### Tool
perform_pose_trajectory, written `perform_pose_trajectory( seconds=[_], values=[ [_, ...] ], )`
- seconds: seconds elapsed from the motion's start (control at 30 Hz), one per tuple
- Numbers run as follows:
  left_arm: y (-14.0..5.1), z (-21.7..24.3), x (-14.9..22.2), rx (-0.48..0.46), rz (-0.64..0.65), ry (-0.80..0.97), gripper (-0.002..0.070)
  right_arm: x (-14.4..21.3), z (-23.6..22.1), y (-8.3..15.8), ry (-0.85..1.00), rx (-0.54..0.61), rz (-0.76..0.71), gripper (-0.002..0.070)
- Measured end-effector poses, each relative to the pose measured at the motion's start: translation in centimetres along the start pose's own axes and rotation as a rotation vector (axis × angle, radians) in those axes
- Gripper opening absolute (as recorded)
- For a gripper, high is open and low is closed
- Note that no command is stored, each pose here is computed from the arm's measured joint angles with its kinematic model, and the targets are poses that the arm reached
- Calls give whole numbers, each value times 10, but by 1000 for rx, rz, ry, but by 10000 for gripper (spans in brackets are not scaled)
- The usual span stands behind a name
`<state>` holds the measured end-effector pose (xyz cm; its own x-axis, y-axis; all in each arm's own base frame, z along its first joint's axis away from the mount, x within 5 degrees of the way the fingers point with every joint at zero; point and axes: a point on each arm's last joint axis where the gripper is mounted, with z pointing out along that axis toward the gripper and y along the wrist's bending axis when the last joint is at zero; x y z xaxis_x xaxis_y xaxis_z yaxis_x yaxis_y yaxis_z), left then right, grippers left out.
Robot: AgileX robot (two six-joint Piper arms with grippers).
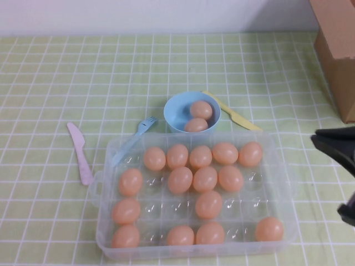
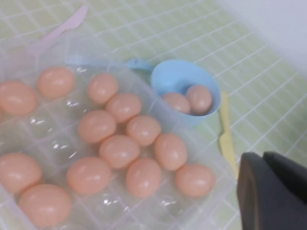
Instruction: Take an egg out of the egg box
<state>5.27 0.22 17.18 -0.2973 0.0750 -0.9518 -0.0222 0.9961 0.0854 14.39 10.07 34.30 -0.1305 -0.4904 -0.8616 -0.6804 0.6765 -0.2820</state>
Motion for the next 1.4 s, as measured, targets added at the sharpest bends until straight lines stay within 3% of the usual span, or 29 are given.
perform_pose_trajectory(
  seconds=[0.33,0.77,1.4],
  values=[
    [0,0,0,0,0,0,-4,75,-24,14,-196,192,89,-17],
    [0,0,0,0,0,0,-4,158,-58,15,-195,688,293,-17],
    [0,0,0,0,0,0,-4,198,-49,33,-135,687,516,-17]
  ],
)
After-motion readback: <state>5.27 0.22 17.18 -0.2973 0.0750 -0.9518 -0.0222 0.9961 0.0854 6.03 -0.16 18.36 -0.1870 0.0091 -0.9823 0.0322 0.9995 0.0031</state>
